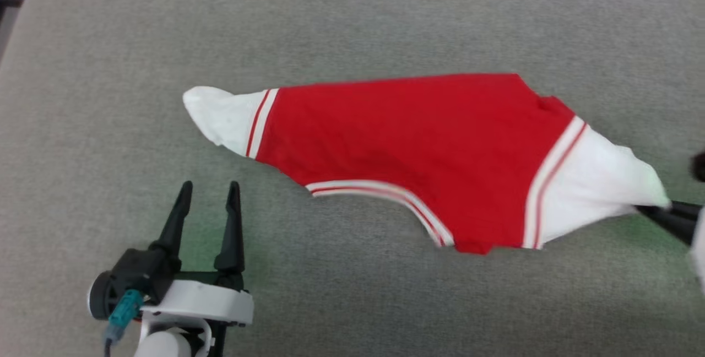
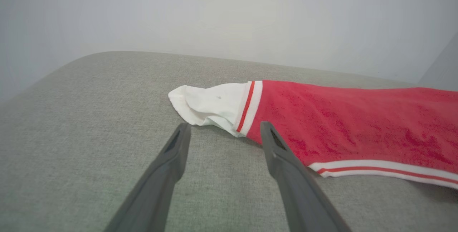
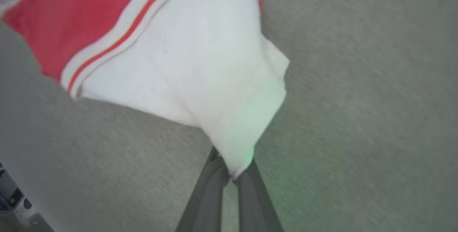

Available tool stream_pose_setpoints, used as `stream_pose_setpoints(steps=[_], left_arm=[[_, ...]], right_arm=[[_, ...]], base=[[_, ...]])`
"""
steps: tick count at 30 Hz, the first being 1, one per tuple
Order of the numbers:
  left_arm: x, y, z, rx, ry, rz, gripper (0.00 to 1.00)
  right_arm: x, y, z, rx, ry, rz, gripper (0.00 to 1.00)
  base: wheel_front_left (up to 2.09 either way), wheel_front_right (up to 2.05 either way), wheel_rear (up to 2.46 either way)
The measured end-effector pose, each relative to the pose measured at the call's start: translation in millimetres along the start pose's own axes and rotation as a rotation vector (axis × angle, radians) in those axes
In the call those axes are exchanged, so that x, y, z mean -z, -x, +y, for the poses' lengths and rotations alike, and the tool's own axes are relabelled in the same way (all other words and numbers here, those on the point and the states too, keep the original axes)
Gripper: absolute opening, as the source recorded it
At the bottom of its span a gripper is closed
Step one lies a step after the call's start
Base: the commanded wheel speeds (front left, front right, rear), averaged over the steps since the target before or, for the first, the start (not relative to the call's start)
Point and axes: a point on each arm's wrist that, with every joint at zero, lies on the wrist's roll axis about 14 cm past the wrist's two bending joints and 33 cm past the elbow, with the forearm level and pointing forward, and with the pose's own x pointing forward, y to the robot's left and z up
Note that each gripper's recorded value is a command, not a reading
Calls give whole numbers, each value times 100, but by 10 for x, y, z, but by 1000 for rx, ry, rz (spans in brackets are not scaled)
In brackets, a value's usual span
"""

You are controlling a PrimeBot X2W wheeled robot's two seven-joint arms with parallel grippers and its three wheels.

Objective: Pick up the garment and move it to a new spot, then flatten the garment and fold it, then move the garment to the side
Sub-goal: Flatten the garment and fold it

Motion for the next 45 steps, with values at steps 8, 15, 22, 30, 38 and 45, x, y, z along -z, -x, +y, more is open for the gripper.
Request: stream_pose_setpoints(steps=[8, 15, 22, 30, 38, 45], left_arm=[[53, -109, -98, 34, 1, 2, 100], [148, -229, -197, 70, -2, 16, 100], [226, -230, -118, 55, -14, 38, 100], [241, -242, -62, 55, -43, 44, 100], [106, -279, 13, 73, -91, 15, 100], [-200, -365, -62, 215, -296, -15, 100]], right_arm=[[509, 394, -587, 178, -151, 101, 0], [803, 369, -848, 267, -247, 133, 0], [971, 218, -967, 317, -235, 174, 0], [972, 101, -972, 341, -218, 133, 43], [789, 302, -950, 376, -227, -65, 100], [186, 733, -942, 429, -163, -415, 100]], base=[[0, 0, 0], [0, 0, 0], [0, 0, 0], [0, 0, 0], [0, 0, 0], [0, 0, 0]])
